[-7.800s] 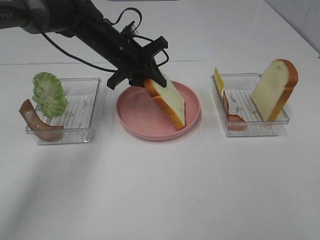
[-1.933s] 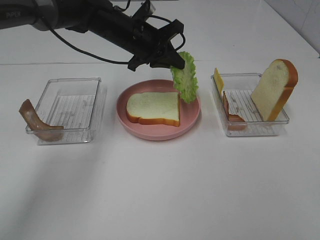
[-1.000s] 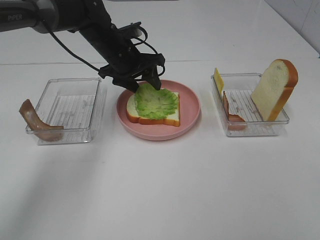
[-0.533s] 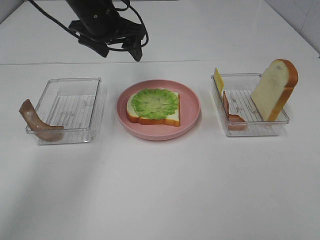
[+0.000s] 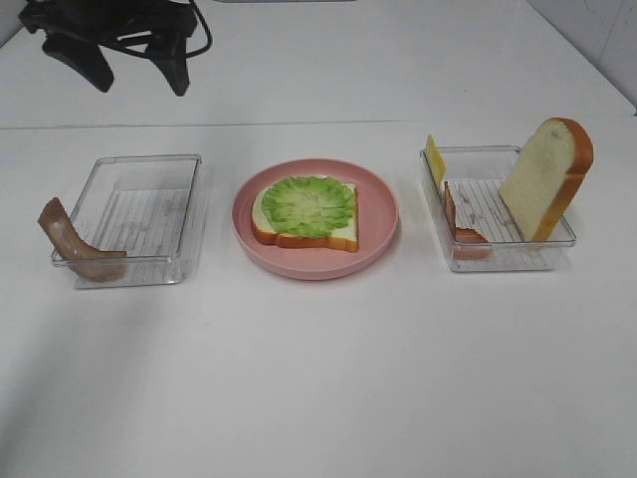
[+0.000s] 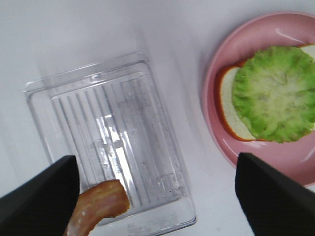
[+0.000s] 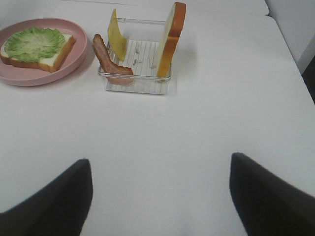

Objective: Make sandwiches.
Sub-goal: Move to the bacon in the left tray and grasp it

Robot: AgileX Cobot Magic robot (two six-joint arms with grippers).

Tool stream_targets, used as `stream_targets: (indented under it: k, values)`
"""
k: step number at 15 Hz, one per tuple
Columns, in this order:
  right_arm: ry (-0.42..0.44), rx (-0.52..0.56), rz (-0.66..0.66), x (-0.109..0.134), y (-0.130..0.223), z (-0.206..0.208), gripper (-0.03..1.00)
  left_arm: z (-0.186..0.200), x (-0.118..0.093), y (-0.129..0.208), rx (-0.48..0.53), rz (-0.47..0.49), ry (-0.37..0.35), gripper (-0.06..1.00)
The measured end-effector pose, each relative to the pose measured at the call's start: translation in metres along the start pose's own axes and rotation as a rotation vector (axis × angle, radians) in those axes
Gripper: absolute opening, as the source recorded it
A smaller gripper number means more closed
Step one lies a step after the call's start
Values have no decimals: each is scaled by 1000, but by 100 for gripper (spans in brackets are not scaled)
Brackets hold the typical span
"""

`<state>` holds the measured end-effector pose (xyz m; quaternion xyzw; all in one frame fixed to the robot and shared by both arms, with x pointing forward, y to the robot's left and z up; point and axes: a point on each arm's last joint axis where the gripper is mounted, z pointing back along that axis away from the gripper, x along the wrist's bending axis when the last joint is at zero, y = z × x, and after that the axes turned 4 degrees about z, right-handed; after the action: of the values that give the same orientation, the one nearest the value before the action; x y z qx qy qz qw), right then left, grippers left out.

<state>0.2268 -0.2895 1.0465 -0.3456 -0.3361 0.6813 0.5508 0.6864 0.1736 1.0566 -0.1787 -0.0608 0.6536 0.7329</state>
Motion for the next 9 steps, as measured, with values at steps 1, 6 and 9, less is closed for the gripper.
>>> stream_targets:
  k: [1,6,9]
  values:
    - [0,0,0,0,0,0,73,5,10,-2,-12,21,-10,81]
    - [0,0,0,0,0,0,73,44,29,8,-62,22,-81,79]
    - [0,0,0,0,0,0,73,60,51,48,16,49,-142,76]
